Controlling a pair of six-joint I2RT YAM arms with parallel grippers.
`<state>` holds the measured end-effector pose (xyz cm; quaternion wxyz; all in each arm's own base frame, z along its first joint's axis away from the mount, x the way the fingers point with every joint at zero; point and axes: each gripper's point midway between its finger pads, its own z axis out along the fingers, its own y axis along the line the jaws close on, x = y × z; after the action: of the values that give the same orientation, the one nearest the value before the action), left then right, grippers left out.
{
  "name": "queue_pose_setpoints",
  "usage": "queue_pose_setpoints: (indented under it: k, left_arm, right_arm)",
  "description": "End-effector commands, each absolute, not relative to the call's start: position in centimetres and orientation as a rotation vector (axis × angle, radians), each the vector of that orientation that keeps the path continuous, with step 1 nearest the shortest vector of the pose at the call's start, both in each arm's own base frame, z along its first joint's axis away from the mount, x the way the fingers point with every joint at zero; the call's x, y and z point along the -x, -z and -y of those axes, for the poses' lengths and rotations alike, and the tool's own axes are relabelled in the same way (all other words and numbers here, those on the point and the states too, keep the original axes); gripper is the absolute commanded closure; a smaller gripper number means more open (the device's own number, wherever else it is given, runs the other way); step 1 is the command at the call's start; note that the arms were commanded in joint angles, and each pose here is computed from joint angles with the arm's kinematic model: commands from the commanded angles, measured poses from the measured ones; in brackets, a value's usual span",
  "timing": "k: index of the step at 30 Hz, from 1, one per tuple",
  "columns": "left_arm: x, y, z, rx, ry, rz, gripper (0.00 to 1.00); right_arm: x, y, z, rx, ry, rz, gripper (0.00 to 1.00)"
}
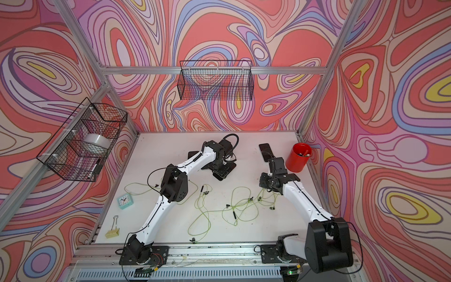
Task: Plug wired earphones into phones
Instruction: Move the phone to the center of the board, then pick up the phone at the center of the board.
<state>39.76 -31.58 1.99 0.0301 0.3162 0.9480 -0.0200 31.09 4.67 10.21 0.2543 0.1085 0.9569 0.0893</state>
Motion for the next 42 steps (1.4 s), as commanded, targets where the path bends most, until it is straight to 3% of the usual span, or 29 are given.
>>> queue_pose_setpoints:
  k: [1,5,9,12,20,28,36,42]
  left_arm:
    - [-35.7,0.3,29.1,-0.982,-0.026,-3.09,0.24]
    - [-37.2,0.4,29.7,-1.012,-0.052,-3.056,0.04]
    - [-38.0,1.9,30.4,-1.049,-0.036,-3.071,0.0]
    - [-37.6,3.1,30.4,-1.06,-0.032,-3.096,0.07]
    - [-36.8,2.9,30.3,-0.98,0.018,-3.136,0.37]
    - [-38.4,-5.9,32.6,-0.554,0.264,-2.973,0.5]
    - [-38.3,-13.4,33.4,-0.135,0.567,-2.79,0.56]
    - [-38.7,-16.9,32.4,0.34,0.855,-2.637,0.63]
  right_arm:
    - [-31.0,-9.9,-4.5,-0.308,-0.238,-2.602,1.0]
    - [-31.4,-9.7,-4.9,-0.307,-0.269,-2.601,1.0]
    - [-30.9,-10.1,-4.8,-0.306,-0.264,-2.595,1.0]
    - [-30.6,-10.2,-4.6,-0.305,-0.248,-2.592,1.0]
    - [-31.5,-10.5,-5.3,-0.275,-0.289,-2.591,1.0]
    - [-32.7,-12.4,-11.0,-0.102,-0.703,-2.482,1.0]
    - [-32.8,-13.4,-14.8,0.051,-0.747,-2.457,1.0]
    - [-33.6,-14.8,-18.2,0.183,-0.73,-2.333,1.0]
